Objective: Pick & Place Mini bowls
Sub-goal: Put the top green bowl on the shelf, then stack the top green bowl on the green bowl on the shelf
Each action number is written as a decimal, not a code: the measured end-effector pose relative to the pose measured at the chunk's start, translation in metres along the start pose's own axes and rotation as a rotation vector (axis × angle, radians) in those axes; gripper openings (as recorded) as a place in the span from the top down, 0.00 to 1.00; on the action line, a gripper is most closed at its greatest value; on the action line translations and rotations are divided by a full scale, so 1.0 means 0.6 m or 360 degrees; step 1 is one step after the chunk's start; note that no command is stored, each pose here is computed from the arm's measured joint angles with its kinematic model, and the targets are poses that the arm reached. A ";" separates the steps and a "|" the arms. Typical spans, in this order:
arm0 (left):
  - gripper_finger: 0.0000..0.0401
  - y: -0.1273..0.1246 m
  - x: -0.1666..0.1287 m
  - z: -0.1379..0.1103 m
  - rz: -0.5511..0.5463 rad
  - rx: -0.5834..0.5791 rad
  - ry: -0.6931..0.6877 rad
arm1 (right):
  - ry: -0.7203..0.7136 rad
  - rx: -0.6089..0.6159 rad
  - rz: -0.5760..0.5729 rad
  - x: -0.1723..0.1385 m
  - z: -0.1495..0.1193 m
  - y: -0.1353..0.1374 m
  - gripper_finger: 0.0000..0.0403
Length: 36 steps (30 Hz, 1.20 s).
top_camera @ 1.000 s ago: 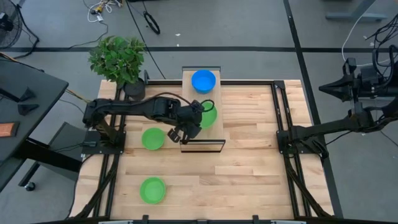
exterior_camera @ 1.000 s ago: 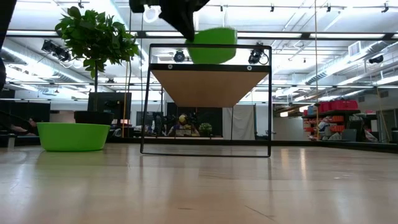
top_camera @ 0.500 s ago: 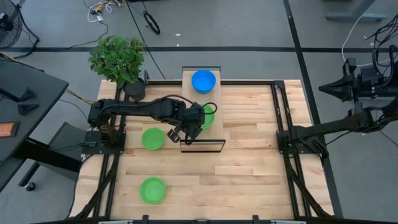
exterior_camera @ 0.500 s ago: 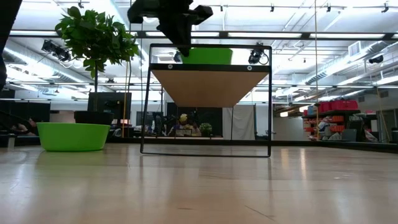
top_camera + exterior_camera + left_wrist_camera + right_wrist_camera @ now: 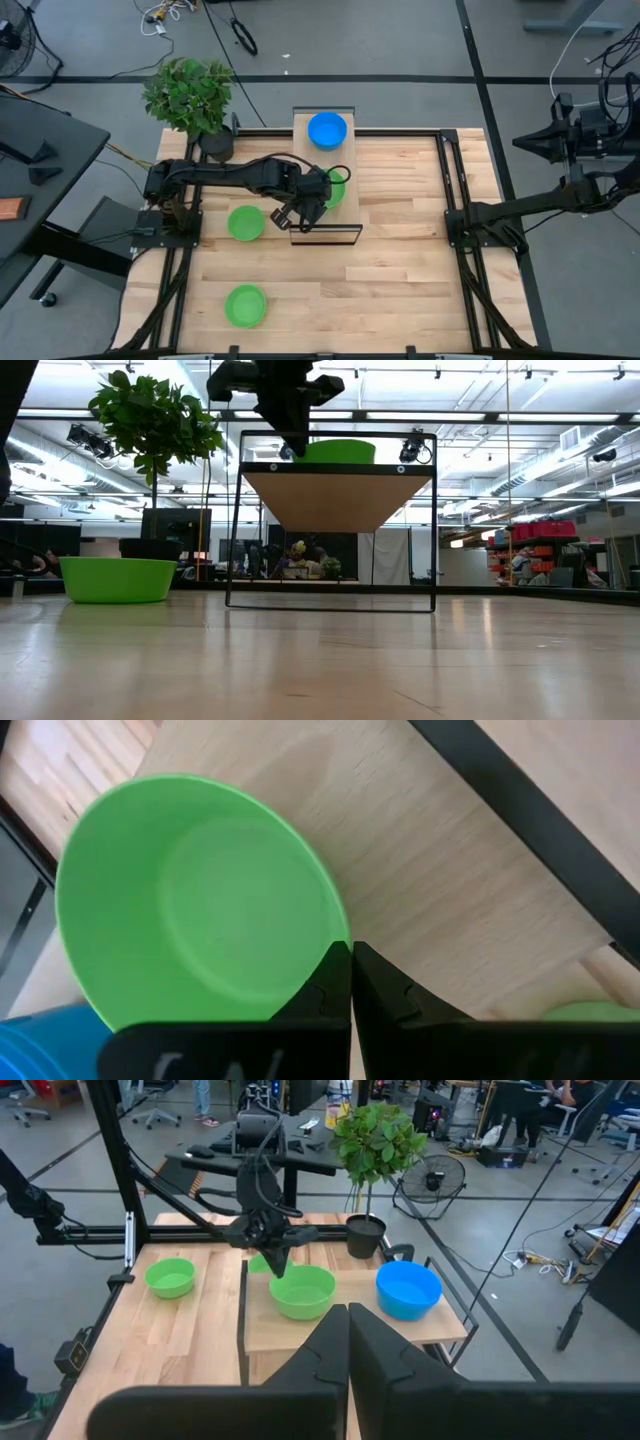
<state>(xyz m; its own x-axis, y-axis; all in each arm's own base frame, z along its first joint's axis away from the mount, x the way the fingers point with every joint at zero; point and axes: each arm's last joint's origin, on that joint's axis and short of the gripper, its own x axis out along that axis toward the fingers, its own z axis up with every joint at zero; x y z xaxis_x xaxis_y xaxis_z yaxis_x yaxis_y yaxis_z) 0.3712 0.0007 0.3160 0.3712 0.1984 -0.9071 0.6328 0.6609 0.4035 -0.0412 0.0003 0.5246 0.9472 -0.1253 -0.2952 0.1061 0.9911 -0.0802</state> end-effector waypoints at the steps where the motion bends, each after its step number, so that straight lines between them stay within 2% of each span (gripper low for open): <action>1: 0.99 0.000 0.000 0.000 0.0000 -0.0002 0.0000 | 0.0000 0.0000 0.0000 0.000 0.000 0.000 0.98; 9: 0.88 0.000 0.000 0.000 -0.0002 -0.0069 0.0002 | 0.0000 0.0000 0.0000 0.000 0.000 0.000 0.98; 14: 0.84 0.000 0.000 0.000 -0.0001 -0.0073 0.0004 | 0.0000 0.0000 -0.0001 0.000 0.000 0.000 0.98; 26: 0.83 -0.004 -0.001 -0.005 -0.0015 -0.0061 0.0066 | 0.0000 0.0000 0.0000 0.000 0.000 0.000 0.98; 36: 0.82 -0.001 -0.023 -0.008 0.0042 -0.0082 -0.0002 | 0.0001 0.0000 -0.0001 0.000 0.000 0.000 0.98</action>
<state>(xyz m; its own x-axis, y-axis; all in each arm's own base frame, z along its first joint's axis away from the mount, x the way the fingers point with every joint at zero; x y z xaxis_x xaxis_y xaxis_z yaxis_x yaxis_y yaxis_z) 0.3622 0.0011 0.3277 0.3881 0.2157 -0.8960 0.5866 0.6920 0.4207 -0.0410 0.0003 0.5246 0.9470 -0.1256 -0.2955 0.1065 0.9911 -0.0802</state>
